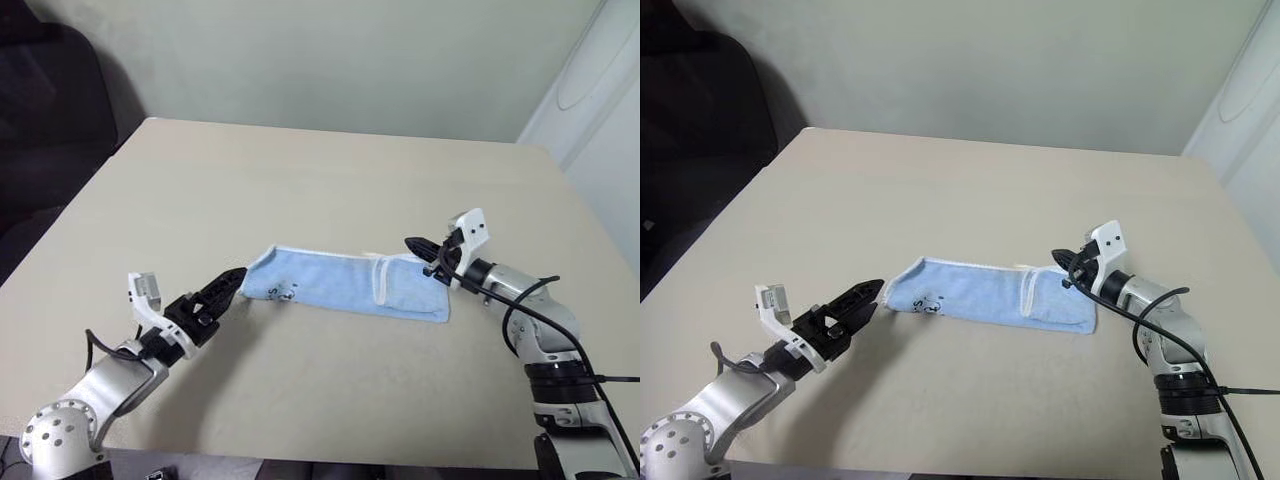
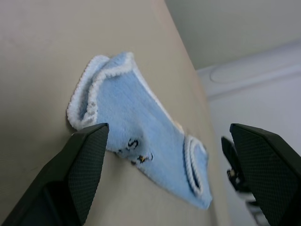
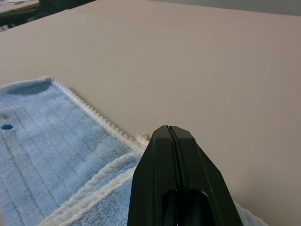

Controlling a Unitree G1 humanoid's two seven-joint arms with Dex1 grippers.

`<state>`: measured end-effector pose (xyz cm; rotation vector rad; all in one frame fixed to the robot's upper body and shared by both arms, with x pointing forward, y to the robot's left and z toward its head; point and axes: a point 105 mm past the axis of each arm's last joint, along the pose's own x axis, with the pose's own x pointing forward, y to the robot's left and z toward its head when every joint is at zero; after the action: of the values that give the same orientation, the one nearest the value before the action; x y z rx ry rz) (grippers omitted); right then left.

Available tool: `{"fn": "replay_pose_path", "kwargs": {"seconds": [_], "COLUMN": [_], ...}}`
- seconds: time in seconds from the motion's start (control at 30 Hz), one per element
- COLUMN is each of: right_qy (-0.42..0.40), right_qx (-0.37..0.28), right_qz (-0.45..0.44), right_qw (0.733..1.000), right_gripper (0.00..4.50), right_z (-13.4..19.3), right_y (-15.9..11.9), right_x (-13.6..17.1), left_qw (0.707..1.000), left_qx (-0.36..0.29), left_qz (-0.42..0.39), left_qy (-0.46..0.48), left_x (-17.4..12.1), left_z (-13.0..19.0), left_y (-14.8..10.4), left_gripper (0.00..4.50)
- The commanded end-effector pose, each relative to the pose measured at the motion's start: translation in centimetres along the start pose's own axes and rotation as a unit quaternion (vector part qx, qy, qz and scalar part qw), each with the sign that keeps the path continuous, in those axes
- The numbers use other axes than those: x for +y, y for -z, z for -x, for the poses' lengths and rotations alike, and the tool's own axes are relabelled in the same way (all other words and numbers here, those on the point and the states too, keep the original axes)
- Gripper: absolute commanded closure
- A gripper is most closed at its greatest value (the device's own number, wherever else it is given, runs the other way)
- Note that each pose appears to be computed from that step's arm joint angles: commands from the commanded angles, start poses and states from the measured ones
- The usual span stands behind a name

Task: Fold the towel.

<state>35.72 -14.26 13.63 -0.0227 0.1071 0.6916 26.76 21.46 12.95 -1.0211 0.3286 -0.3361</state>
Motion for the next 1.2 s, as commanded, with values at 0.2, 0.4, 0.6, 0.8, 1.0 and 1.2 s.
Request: {"fn": "replay_pose_path", "kwargs": {"seconds": [0.2, 0.4, 0.6, 0.8, 1.0, 1.2], "right_qy": [-0.003, 0.003, 0.010, 0.022, 0.029, 0.032], "right_qx": [-0.030, -0.032, -0.033, -0.036, -0.038, -0.040], "right_qz": [0.023, 0.025, 0.026, 0.030, 0.030, 0.031], "right_qw": [0.999, 0.999, 0.999, 0.999, 0.998, 0.998], "right_gripper": [4.50, 4.50, 4.50, 4.50, 4.50, 4.50], "right_z": [-0.3, -0.3, -0.1, 0.2, 0.4, 0.4], "right_y": [-1.9, -2.0, -2.1, -2.2, -2.4, -2.5], "right_x": [-0.3, -0.5, -0.7, -1.0, -1.2, -1.3], "left_qw": [0.997, 0.996, 0.995, 0.994, 0.994, 0.994], "left_qx": [0.021, 0.010, 0.002, 0.015, 0.025, 0.023], "left_qz": [0.043, 0.049, 0.060, 0.061, 0.061, 0.056], "left_qy": [-0.068, -0.075, -0.079, -0.086, -0.091, -0.089], "left_x": [0.3, 0.9, 1.7, 2.5, 2.9, 2.8], "left_z": [-1.7, -2.7, -5.0, -6.3, -6.7, -6.8], "left_y": [1.2, 0.7, 0.1, 0.4, 0.9, 0.9], "left_gripper": [0.02, 0.02, 0.02, 0.02, 0.39, 2.45]}}
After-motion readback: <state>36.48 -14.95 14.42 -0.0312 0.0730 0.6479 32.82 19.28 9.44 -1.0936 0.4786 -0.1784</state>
